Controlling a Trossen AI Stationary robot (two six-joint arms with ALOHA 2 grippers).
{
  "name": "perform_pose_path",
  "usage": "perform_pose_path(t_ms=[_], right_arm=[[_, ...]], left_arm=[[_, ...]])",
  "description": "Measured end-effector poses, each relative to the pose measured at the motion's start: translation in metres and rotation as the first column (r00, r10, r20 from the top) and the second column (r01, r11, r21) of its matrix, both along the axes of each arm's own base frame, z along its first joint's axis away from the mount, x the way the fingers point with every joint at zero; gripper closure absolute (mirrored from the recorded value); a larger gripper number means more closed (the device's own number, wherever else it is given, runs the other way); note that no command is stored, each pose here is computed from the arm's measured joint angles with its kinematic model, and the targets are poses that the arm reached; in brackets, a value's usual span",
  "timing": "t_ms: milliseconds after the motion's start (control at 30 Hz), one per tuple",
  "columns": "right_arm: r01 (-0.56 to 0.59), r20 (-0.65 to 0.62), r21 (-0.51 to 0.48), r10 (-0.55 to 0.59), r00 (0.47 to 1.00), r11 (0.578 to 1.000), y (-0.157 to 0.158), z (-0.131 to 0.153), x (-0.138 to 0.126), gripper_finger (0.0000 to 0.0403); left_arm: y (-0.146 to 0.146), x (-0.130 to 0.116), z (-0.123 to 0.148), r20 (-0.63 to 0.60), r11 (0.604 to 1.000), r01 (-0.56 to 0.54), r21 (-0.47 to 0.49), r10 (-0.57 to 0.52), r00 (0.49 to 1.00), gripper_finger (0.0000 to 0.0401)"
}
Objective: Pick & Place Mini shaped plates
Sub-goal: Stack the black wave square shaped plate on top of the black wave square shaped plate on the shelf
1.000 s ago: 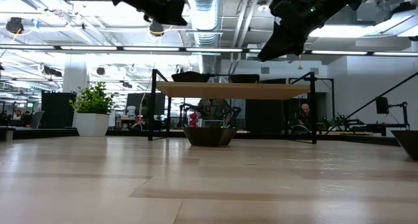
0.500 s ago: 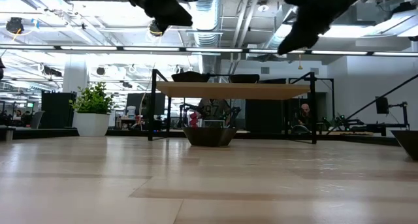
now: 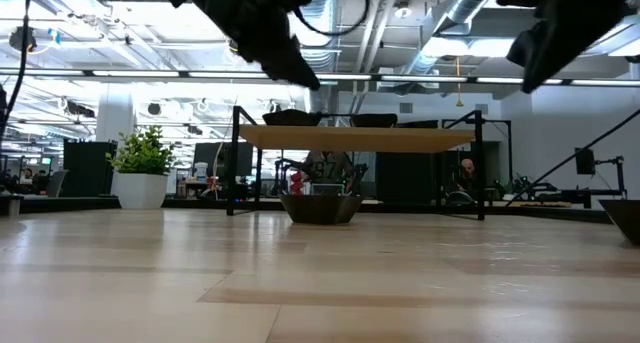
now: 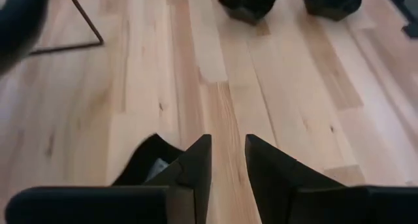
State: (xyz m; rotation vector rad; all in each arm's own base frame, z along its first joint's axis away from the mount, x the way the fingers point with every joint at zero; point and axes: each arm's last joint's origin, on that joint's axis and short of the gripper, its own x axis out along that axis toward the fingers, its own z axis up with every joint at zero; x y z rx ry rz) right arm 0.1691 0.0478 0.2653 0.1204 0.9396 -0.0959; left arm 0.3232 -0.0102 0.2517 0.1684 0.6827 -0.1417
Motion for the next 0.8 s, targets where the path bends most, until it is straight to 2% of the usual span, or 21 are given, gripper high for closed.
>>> perform_pose_path(t_ms=[167, 400, 600, 800], right_arm=[[-0.005, -0.017, 0.043, 0.006, 1.0, 0.999, 0.012, -0.001, -0.005, 0.0305], [-0.077, -0.007, 0.051, 0.078, 0.997, 0.996, 0.026, -0.001, -0.01, 0.0305], [-0.073, 0.021, -0.013, 0.073, 0.997, 0.997, 0.03, 0.0, -0.013, 0.0305], [-0.025, 0.04, -0.032, 0.026, 0.999, 0.999, 0.029, 0.0, -0.012, 0.0305]], left_arm=[[0.0, 0.007, -0.015, -0.047, 1.0, -0.002, -0.002, 0.002, 0.999, 0.0298], [0.006, 0.014, -0.029, -0.08, 1.0, -0.018, 0.003, 0.018, 0.997, 0.0255], [0.021, 0.021, -0.047, -0.13, 0.997, 0.008, 0.071, 0.002, 0.992, 0.0237], [0.024, 0.026, -0.067, -0.188, 0.983, 0.106, 0.147, -0.077, 0.979, 0.0244]])
